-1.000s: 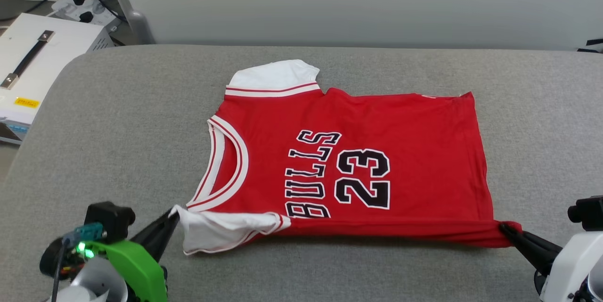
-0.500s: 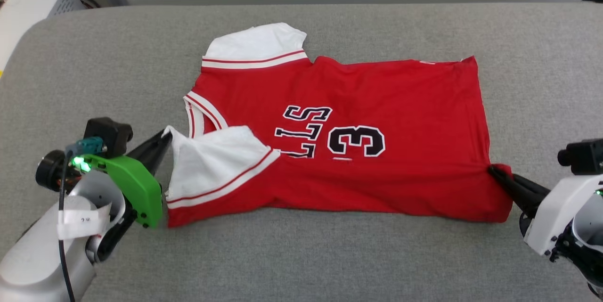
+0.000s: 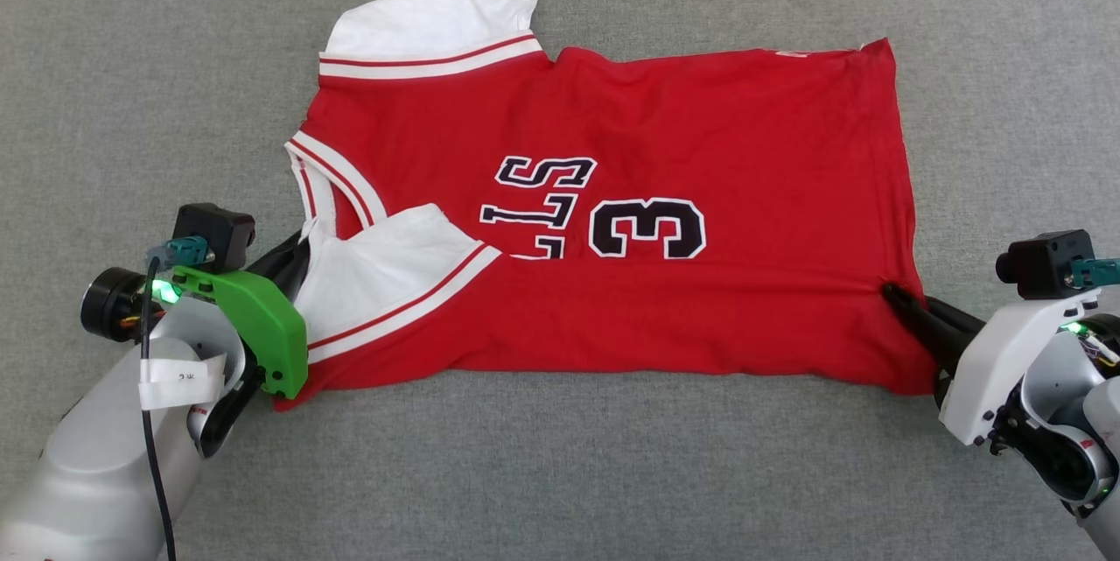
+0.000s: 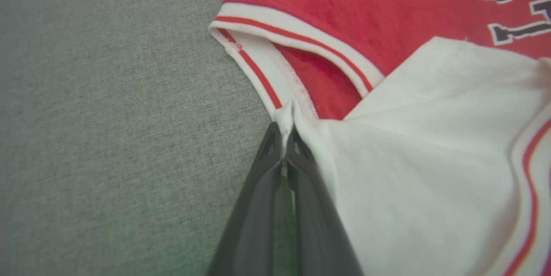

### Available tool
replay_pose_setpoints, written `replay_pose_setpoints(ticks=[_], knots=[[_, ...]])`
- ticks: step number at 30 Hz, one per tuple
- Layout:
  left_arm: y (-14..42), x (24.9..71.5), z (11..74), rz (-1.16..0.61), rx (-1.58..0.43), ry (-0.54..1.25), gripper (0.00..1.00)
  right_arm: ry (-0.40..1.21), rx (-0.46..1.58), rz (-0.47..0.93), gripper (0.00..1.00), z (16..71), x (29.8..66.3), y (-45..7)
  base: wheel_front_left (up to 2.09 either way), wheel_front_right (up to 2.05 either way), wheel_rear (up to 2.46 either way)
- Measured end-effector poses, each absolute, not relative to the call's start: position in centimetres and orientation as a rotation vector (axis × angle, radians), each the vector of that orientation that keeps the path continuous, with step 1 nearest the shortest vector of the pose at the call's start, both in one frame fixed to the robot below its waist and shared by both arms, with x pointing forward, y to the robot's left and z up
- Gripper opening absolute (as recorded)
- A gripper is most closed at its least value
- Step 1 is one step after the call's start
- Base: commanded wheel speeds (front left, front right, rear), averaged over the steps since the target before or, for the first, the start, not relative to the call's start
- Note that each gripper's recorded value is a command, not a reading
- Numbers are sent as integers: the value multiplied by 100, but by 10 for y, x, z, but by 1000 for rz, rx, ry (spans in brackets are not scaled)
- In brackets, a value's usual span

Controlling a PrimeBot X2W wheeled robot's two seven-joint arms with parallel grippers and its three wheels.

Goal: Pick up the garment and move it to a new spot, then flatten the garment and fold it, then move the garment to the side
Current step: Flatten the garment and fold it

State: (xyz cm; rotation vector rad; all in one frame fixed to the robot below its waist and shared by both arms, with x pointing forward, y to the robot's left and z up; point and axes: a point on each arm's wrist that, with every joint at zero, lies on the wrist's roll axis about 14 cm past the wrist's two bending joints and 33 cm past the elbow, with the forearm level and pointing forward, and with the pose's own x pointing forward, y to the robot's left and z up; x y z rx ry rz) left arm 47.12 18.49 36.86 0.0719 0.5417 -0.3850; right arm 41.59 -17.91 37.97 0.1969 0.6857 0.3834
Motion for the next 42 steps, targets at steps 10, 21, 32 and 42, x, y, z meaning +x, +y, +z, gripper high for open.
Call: replay_pose_setpoints(ticks=[10, 21, 32, 42], knots=[[187, 471, 381, -362, 44, 486, 100, 543, 205, 375, 100, 406, 429, -178, 0, 0, 0], [212, 471, 452, -376, 147, 451, 100, 376, 173, 390, 100, 460, 416, -183, 0, 0, 0], [194, 429, 454, -479, 103, 809, 100, 332, 161, 417, 100, 482, 416, -167, 0, 0, 0], [190, 406, 410, -492, 140, 1062, 100, 349, 175, 397, 100, 480, 412, -170, 0, 0, 0]])
